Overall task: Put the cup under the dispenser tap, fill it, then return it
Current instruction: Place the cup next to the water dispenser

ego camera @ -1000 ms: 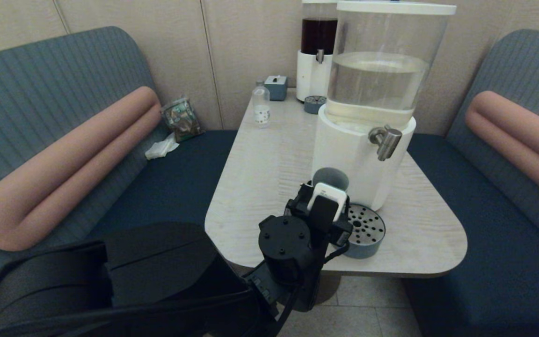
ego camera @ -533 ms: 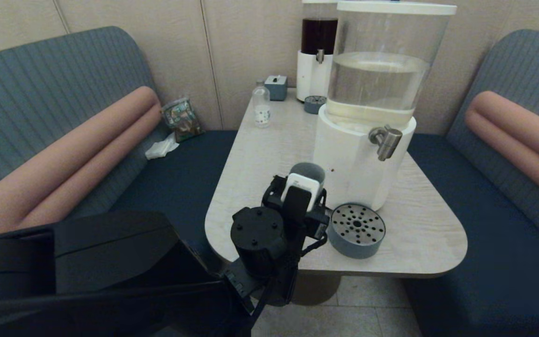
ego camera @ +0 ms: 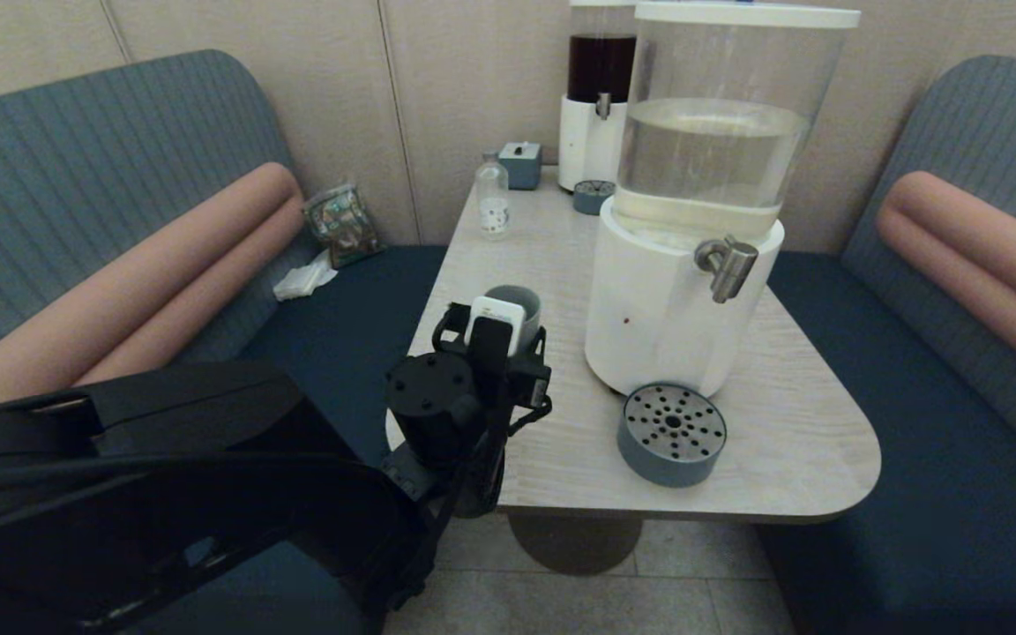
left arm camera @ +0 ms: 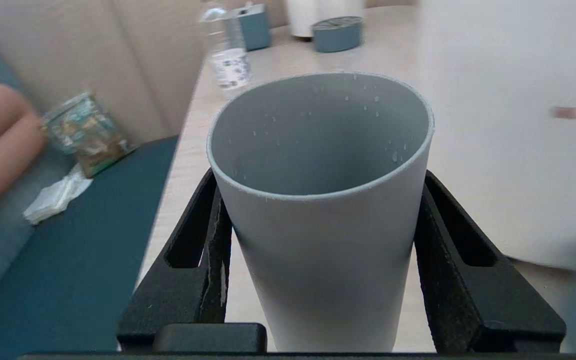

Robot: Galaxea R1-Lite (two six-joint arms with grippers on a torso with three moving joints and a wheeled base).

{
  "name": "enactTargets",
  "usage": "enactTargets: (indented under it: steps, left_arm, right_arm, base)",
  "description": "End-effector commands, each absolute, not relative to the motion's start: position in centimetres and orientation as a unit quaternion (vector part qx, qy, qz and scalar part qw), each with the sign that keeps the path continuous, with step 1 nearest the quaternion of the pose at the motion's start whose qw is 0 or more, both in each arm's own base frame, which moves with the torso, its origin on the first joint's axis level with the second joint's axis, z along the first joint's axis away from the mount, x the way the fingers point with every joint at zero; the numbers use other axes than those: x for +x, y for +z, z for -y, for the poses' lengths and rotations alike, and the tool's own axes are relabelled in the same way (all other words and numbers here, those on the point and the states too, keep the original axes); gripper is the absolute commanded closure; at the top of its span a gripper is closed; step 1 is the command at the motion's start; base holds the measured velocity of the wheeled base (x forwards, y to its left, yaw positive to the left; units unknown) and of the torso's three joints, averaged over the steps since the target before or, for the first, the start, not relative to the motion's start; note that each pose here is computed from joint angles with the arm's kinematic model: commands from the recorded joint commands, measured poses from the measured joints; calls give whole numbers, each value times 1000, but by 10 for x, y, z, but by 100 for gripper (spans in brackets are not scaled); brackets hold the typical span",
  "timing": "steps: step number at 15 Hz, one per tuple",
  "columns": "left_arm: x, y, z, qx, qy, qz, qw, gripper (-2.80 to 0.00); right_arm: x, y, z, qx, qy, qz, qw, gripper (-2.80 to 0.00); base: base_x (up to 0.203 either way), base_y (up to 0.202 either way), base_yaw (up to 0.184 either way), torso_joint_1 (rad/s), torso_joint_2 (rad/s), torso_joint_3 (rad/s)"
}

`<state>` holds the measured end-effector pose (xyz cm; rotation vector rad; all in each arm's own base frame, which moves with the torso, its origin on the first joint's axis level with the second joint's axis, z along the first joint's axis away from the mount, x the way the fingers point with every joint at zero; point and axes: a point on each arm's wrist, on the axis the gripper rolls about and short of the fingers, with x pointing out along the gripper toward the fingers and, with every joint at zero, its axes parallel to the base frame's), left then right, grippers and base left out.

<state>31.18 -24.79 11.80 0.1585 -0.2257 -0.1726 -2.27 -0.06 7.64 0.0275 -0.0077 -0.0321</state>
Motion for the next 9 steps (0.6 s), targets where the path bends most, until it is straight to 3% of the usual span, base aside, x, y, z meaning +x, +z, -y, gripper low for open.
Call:
enactTargets:
  steps: [1,9]
  left_arm:
    - [326,107,245,82,-73,110,988,0]
    - [360,80,251,84,-68,114,988,0]
  right_arm:
    - [-23,76,1,14,-16,4,1000,0]
    - [-23,76,1,14,-16,4,1000,0]
  base:
    - [0,0,0,0,0,0]
    - [0,0,0,0,0,0]
